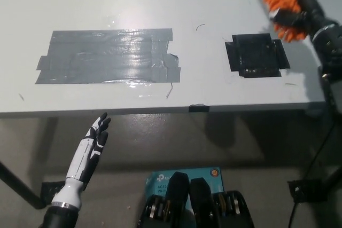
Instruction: A person hands an oraange duster to the robot and the robot grabs it with its right hand and places it on the black marked spot infron tof it on the desk
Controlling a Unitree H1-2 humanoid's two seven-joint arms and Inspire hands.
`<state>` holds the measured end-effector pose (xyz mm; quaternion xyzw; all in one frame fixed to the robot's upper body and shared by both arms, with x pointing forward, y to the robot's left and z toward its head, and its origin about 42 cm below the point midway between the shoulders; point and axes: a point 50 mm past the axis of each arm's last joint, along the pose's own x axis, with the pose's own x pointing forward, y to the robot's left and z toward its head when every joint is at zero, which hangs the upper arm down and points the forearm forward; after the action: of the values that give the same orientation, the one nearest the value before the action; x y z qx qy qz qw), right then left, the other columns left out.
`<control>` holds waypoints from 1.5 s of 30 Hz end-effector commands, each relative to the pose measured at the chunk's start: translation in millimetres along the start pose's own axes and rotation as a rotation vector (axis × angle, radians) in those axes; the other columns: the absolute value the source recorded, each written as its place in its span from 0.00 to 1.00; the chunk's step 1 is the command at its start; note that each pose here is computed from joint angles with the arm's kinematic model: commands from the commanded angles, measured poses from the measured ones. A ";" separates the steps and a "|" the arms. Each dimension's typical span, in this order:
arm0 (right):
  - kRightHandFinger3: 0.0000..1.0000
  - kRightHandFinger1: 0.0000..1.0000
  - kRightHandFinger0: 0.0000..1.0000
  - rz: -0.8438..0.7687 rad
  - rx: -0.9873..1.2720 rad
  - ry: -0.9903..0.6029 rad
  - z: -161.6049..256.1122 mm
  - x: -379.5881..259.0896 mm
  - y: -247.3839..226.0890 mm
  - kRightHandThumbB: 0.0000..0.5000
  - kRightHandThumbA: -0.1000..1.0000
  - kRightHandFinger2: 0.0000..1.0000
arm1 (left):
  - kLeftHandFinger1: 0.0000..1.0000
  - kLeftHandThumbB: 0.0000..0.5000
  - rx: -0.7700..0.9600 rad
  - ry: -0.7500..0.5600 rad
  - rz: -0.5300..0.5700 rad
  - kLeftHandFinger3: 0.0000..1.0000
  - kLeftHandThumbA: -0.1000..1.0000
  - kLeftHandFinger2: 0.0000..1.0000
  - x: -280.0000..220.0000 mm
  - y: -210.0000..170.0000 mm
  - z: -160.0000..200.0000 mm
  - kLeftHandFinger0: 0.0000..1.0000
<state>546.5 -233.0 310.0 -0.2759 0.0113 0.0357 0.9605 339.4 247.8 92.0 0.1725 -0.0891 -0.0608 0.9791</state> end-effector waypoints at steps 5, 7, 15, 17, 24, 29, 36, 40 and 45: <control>0.84 0.60 0.09 0.034 -0.075 -0.013 -4.4 13.9 31.8 0.37 0.00 0.93 | 1.00 0.22 0.020 -0.039 0.027 1.00 1.00 1.00 4.1 6.2 8.7 1.00; 0.87 0.77 0.23 0.046 -0.088 -0.003 -9.9 16.2 39.2 0.37 0.00 1.00 | 1.00 0.22 0.026 -0.039 0.027 1.00 1.00 1.00 3.6 6.4 8.4 1.00; 1.00 1.00 0.89 0.249 -0.138 0.207 -52.5 20.6 58.1 0.52 0.18 1.00 | 1.00 0.18 0.019 -0.030 0.028 1.00 0.89 1.00 0.2 5.4 5.9 0.99; 1.00 1.00 1.00 0.254 -0.208 0.235 -59.6 20.9 58.5 0.63 0.36 1.00 | 1.00 0.19 0.019 -0.028 0.030 1.00 0.89 1.00 0.6 5.5 5.8 0.97; 1.00 1.00 1.00 0.170 -0.383 0.224 -63.5 19.2 50.9 0.61 0.61 1.00 | 1.00 0.20 0.020 -0.018 0.033 1.00 0.89 1.00 0.6 4.8 4.7 0.97; 1.00 1.00 1.00 0.061 -0.490 0.183 -55.8 18.3 51.8 0.58 0.62 1.00 | 1.00 0.20 0.012 -0.005 0.032 1.00 0.87 1.00 -1.9 2.8 2.7 0.96; 1.00 1.00 1.00 -0.009 -0.573 0.086 -31.6 11.8 53.0 0.65 0.80 1.00 | 1.00 0.18 0.003 -0.011 0.032 1.00 0.86 1.00 -1.7 2.2 2.4 0.97; 1.00 1.00 1.00 -0.081 -0.612 -0.006 -4.3 1.4 45.1 0.67 0.84 1.00 | 1.00 0.19 0.007 -0.016 0.033 1.00 0.87 1.00 0.6 2.6 3.1 0.97; 1.00 1.00 1.00 -0.234 -0.621 -0.171 40.7 -28.1 30.1 0.64 0.83 1.00 | 1.00 0.25 0.000 -0.014 0.031 1.00 0.94 1.00 3.4 3.0 3.7 0.99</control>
<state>532.2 -187.8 253.9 -0.5228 0.0001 0.0470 0.8512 335.7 247.8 88.6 0.1727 -0.0821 -0.0596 0.9797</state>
